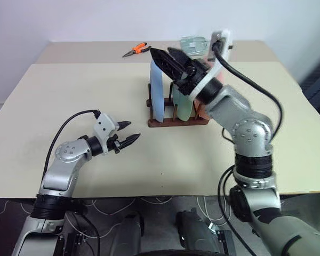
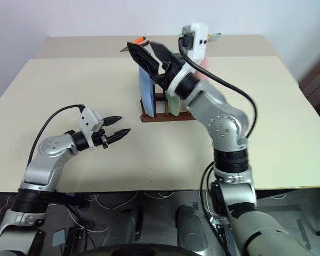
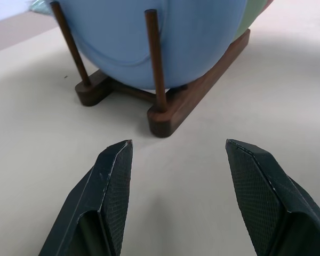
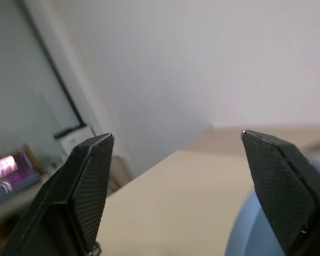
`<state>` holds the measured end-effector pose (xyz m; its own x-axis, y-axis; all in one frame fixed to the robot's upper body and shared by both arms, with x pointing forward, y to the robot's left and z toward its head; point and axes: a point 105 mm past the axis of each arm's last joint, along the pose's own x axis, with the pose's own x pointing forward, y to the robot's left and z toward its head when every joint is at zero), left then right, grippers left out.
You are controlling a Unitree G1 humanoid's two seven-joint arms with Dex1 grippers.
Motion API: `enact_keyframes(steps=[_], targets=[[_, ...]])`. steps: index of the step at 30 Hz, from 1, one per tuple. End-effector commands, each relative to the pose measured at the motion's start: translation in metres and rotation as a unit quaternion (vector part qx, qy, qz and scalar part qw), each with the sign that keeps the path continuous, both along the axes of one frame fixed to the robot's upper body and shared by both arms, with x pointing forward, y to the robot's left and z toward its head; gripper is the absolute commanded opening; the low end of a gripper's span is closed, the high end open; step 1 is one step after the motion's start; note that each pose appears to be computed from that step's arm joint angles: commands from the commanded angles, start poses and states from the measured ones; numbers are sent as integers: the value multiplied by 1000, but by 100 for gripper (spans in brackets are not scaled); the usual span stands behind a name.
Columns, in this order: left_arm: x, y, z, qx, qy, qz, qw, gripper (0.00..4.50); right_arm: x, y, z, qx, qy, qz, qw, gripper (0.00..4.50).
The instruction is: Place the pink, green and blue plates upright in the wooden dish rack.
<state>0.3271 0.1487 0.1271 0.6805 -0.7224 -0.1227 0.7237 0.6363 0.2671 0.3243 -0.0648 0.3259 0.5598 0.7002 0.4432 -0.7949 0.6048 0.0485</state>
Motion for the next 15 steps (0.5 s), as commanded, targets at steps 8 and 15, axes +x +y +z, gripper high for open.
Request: enact_keyframes(steps=[8,15], targets=[[12,39,-15,42,-22,78,996,283,-3,-183,-80,-207,30,-320,924,392],[8,55,-27,65,-15,93,993,283,-5,-195,-162,-306,93,-308,896,392]])
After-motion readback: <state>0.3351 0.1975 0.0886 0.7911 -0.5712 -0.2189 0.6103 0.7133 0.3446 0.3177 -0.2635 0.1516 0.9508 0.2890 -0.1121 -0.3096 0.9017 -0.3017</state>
